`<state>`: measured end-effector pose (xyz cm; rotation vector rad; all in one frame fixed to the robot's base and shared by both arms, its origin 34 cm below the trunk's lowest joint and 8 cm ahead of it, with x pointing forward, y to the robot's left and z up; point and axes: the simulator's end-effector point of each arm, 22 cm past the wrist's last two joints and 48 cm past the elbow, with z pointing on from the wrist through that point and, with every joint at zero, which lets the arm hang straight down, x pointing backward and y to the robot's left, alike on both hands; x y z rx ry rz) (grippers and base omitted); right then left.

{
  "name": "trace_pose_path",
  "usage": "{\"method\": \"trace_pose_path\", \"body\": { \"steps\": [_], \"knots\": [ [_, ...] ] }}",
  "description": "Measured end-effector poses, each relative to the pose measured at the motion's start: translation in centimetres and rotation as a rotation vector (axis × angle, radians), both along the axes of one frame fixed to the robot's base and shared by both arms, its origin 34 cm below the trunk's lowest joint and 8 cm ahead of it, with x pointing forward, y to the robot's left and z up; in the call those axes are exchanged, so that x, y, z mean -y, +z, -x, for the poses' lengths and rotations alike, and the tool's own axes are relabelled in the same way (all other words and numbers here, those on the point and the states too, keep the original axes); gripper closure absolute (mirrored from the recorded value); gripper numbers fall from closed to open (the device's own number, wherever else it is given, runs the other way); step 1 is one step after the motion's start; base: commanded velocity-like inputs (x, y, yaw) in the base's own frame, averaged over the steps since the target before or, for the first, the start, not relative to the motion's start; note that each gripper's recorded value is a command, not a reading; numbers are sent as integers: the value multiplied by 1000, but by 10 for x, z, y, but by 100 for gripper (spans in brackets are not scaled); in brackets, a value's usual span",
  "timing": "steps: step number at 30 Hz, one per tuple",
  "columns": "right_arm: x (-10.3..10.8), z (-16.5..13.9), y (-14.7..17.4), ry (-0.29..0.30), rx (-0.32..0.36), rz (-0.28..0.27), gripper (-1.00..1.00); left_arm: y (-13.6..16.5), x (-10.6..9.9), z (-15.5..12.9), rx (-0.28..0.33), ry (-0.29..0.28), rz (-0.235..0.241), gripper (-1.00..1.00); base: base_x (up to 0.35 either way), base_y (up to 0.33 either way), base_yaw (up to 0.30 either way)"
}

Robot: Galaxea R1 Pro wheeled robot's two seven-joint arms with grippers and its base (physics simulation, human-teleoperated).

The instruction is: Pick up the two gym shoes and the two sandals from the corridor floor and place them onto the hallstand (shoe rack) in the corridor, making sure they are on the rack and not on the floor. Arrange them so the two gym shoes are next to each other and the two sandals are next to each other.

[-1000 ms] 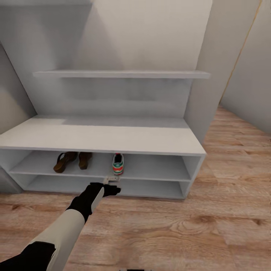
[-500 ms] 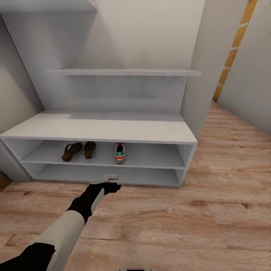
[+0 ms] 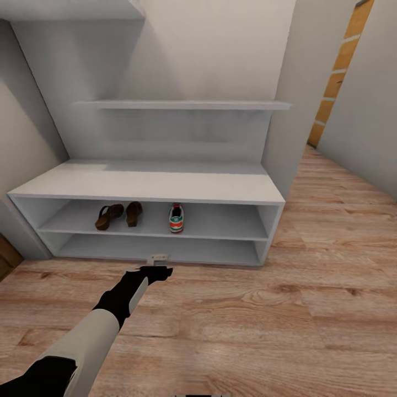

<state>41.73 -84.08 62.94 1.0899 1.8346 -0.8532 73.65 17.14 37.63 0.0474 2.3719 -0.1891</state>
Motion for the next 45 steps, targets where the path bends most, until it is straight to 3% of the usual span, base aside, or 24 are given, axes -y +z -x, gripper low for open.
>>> {"method": "trace_pose_path", "body": {
  "steps": [21, 28, 45],
  "knots": [
    [0, 0, -1, 0, -2, 0, 100, 3, 2, -3, 20, 2, 5, -100, -173, 208, 0],
    [0, 0, -1, 0, -3, -1, 100, 8, 1, -9, 57, 7, 7, -100, -13, 343, 0],
    [0, 0, -1, 0, -5, 0, 100, 10, 4, -10, 72, -2, 15, -100, 61, 286, 0]
  ]
}}
